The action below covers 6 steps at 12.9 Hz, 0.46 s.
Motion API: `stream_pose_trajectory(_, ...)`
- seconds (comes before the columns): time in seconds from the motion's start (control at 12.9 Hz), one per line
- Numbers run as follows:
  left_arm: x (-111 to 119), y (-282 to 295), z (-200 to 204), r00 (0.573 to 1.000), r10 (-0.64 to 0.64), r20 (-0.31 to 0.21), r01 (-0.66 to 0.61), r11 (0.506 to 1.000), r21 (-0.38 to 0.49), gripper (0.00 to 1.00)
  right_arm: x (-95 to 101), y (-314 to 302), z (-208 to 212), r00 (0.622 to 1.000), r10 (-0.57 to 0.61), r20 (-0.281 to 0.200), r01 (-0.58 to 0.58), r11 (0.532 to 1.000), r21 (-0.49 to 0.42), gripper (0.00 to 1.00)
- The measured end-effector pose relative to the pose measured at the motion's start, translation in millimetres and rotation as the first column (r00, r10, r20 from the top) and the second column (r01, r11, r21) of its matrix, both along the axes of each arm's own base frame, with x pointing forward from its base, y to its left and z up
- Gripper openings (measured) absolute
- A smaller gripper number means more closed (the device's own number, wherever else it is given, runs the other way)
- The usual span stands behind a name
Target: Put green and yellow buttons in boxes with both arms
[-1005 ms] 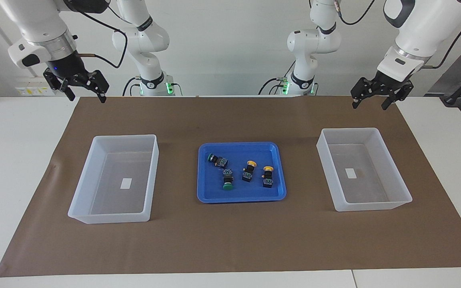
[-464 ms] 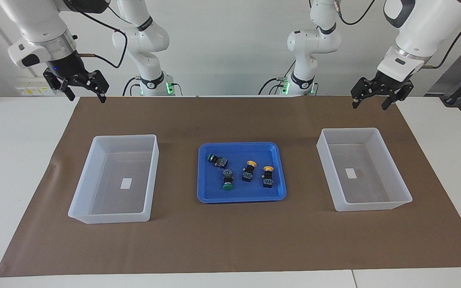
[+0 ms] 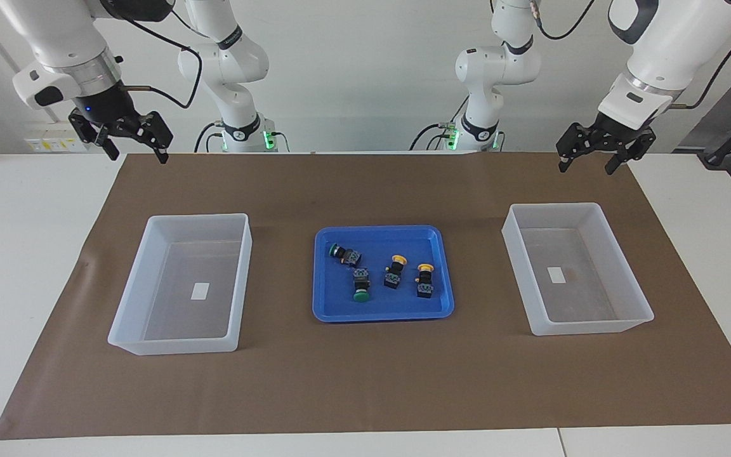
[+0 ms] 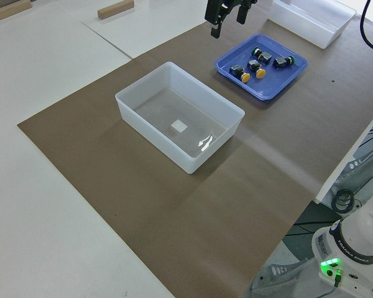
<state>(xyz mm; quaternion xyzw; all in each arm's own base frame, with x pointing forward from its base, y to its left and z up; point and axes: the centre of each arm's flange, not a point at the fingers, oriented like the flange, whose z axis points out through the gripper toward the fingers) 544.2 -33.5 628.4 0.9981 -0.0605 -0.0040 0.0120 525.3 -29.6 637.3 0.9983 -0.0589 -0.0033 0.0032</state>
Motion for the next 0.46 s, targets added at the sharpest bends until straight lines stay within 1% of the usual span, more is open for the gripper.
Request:
stream_pose_trajectory(0.15,0.0,0.0,0.0,1.000,0.000,0.000,0.000,1.000,0.000,1.00,0.1,2.1,0.0,1.000,-0.010,0.000,0.010,1.000,-0.001,1.00)
stream_pose_trajectory(0.31,0.0,0.0,0.0,1.000,0.000,0.000,0.000,1.000,0.000,1.00,0.8,16.6,0.2,1.000,-0.005,0.002,0.005,1.000,-0.007,1.00)
stream_pose_trajectory(0.46,0.0,0.0,0.0,1.000,0.000,0.000,0.000,1.000,0.000,1.00,5.6,38.0,-0.4,1.000,-0.014,0.025,0.015,1.000,-0.008,1.00)
